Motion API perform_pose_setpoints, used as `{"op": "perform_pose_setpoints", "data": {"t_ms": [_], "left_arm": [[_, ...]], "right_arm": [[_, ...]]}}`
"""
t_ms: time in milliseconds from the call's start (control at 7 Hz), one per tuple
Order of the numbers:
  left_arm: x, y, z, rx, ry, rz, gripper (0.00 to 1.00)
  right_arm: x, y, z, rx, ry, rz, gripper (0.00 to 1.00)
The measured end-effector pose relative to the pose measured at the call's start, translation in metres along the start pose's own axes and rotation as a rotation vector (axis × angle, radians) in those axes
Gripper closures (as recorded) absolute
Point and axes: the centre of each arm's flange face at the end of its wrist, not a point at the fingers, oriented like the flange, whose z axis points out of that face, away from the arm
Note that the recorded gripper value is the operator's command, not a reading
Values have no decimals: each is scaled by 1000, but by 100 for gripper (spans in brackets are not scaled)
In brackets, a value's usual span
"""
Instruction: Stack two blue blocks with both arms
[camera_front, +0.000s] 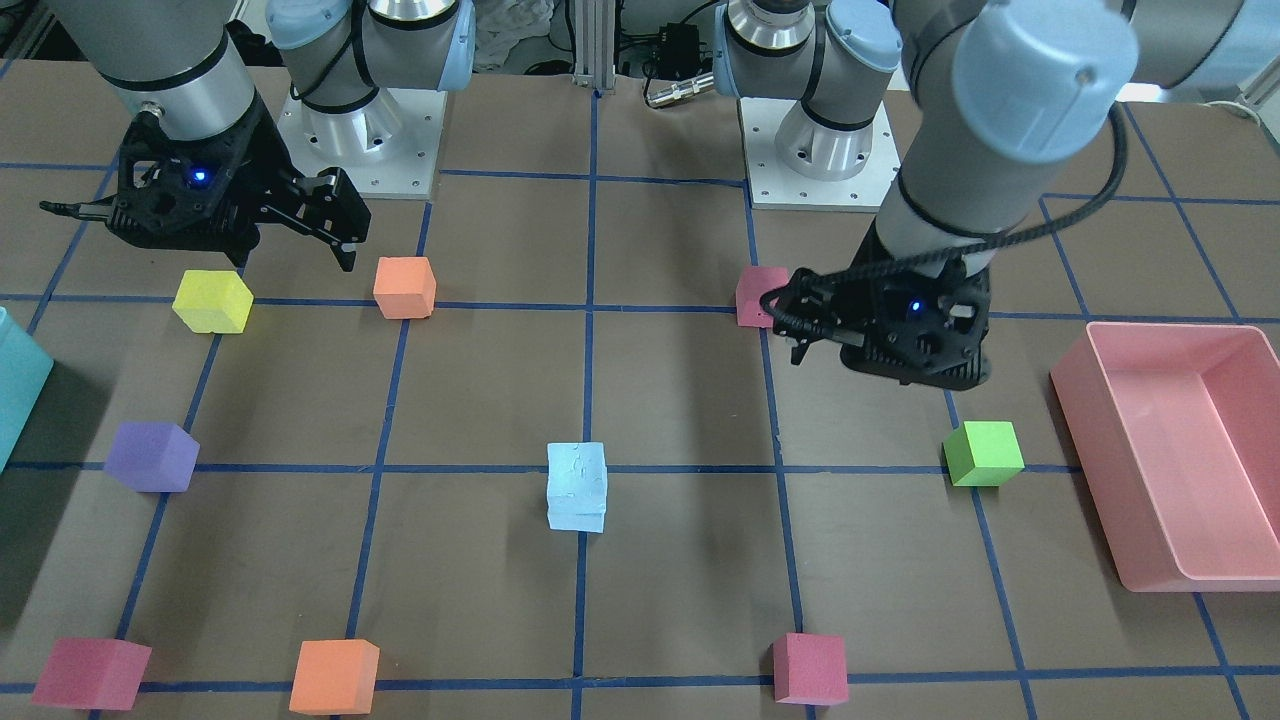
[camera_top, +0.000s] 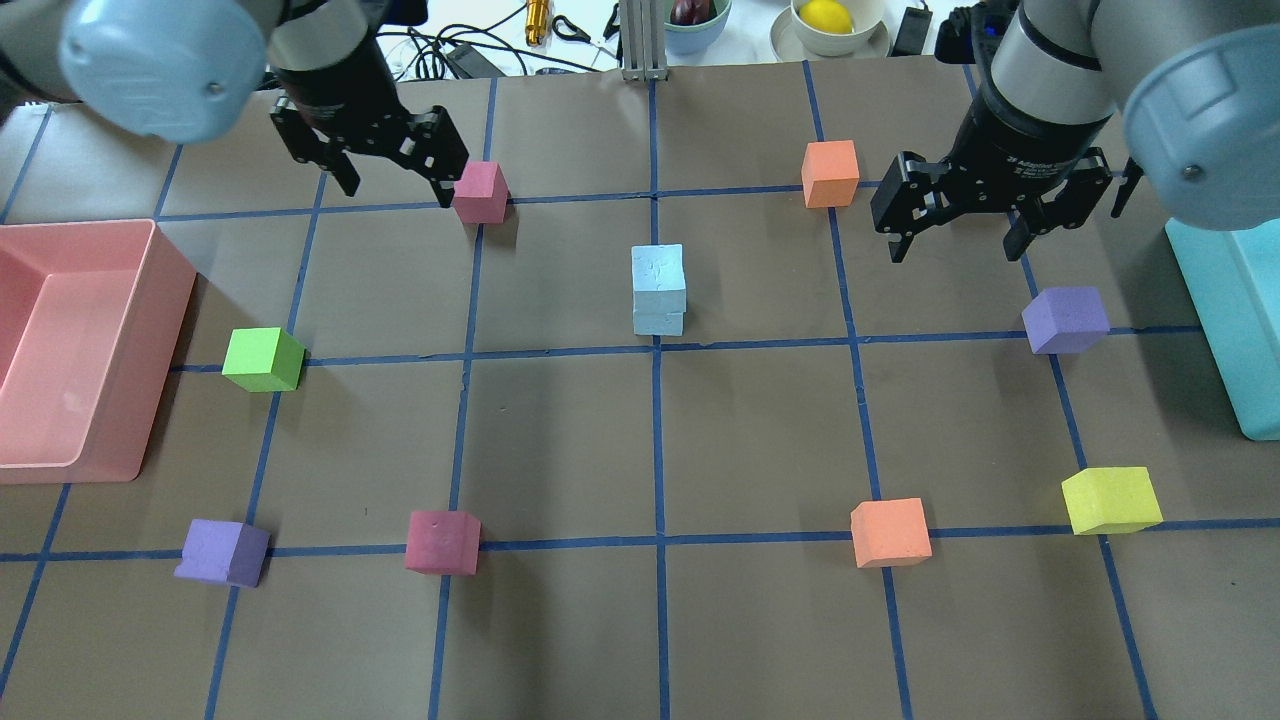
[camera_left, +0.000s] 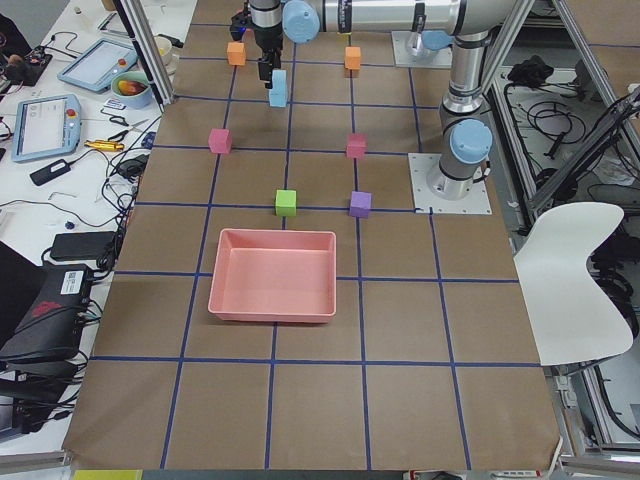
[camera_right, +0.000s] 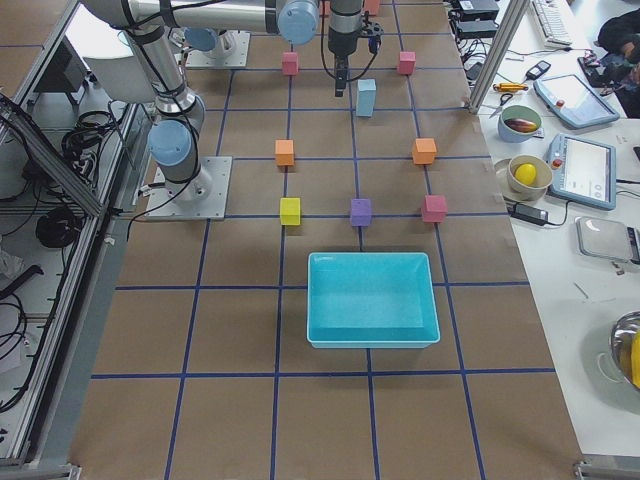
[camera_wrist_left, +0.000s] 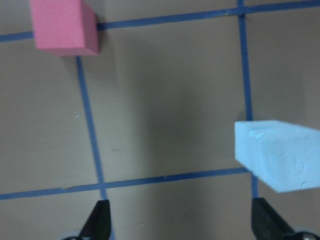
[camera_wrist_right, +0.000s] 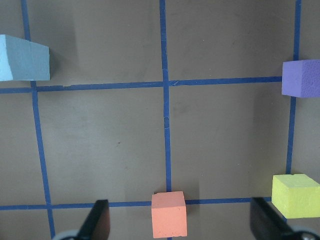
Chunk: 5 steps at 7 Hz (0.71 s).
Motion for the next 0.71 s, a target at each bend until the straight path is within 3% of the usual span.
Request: {"op": "perform_pose_setpoints", "data": {"t_ms": [286,714], "left_arm": [[-2,39,-39,28,-6,3,0],[-5,41,-38,35,-3,-6,0]], "right_arm": [[0,0,0,1,-1,0,0],[0,0,0,1,0,-2,0]]}}
